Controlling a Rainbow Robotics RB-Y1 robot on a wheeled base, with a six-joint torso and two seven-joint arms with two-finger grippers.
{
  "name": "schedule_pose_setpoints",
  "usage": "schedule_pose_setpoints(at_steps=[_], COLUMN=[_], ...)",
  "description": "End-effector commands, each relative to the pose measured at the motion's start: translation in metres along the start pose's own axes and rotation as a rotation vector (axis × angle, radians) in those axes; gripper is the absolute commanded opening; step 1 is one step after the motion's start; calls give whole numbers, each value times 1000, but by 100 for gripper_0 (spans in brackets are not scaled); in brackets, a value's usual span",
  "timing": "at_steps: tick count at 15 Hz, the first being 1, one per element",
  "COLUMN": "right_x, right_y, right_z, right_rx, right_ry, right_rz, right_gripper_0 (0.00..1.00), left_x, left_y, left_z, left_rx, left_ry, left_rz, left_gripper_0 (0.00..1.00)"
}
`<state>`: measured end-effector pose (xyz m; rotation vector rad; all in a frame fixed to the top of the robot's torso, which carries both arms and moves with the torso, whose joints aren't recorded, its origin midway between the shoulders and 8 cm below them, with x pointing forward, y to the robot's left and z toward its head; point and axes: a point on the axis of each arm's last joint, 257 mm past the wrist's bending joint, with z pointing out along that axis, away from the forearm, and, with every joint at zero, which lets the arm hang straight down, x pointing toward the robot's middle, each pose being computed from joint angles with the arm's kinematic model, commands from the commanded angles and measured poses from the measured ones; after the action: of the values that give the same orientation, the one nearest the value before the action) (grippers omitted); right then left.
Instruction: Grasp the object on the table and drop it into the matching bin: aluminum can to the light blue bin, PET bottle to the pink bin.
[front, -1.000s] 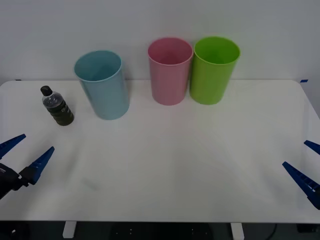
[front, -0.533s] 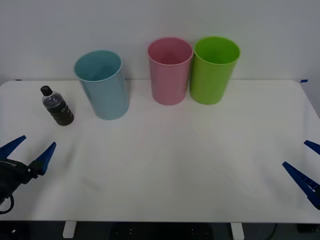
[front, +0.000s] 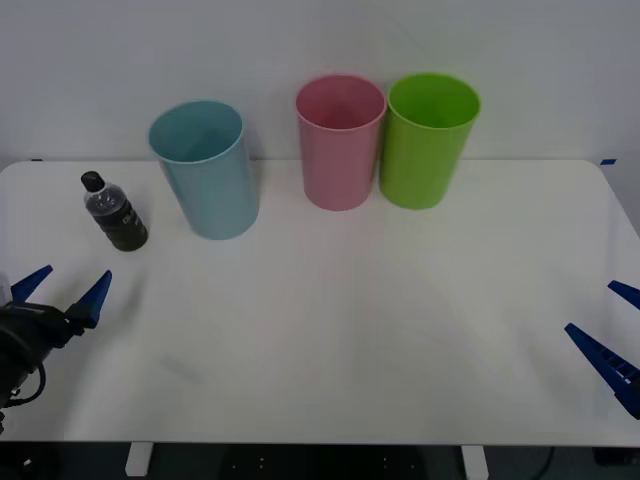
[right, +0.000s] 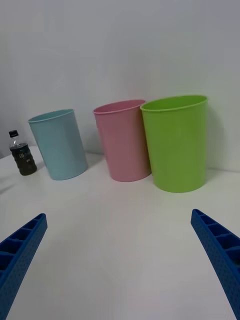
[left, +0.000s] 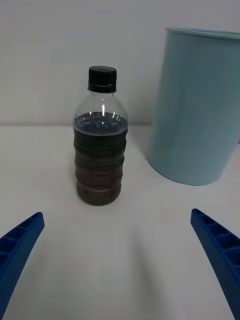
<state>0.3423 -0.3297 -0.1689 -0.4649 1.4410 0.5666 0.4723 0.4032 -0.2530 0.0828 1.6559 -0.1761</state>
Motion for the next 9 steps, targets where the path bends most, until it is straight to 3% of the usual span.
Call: schedule_pose_setpoints(at_steps=[1,4,9], right_x=[0,0,0], right_y=[0,0,0], right_z=[0,0,0], right_rx=[0,0,0], right_ry=[0,0,0], right_rz=[0,0,0], right_gripper_0=[100,100,100], left_x=[3,4,5], left_y=[6,14,9], left_z=[13,26,49], left_rx=[-23,-69,-119], left_ry=[3,10,4], left_rz=[-4,11,5], left_gripper_0=[100,100,100])
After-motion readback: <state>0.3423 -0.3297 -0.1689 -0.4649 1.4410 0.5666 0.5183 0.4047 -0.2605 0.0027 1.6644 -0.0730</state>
